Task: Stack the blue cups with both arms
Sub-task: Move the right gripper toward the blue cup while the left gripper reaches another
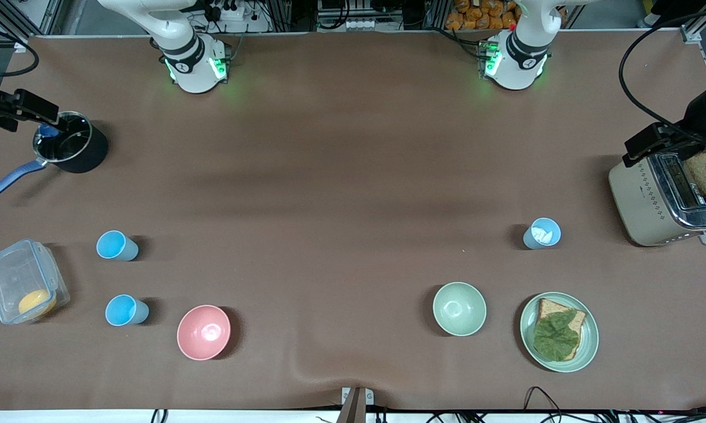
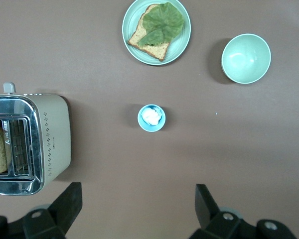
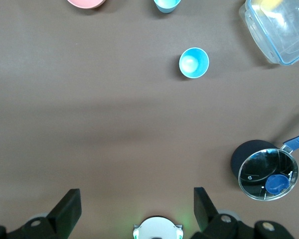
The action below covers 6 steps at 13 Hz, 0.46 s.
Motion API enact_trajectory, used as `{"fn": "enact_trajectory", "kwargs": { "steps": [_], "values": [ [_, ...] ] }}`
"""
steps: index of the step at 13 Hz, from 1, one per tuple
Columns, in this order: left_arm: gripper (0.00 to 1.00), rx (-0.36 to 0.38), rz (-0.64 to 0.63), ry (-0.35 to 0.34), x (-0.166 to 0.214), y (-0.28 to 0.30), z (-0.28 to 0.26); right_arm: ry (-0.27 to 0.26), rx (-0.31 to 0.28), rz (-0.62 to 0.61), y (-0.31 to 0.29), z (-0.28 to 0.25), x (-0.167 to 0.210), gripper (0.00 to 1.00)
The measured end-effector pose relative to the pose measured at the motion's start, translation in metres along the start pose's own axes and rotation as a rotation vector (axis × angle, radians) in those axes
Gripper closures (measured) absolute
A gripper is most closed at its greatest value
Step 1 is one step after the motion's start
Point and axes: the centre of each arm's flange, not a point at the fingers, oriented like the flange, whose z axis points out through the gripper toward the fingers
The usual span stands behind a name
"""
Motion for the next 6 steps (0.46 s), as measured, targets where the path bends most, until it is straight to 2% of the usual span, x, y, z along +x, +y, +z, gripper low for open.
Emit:
{"fn": "enact_trajectory", "kwargs": {
  "steps": [6],
  "values": [
    [0.0, 0.003, -0.003, -0.011, 0.0005, -0.0074, 0.002, -0.01, 0.0, 0.001, 0.0003, 0.0029, -0.0002, 0.0]
  ]
}}
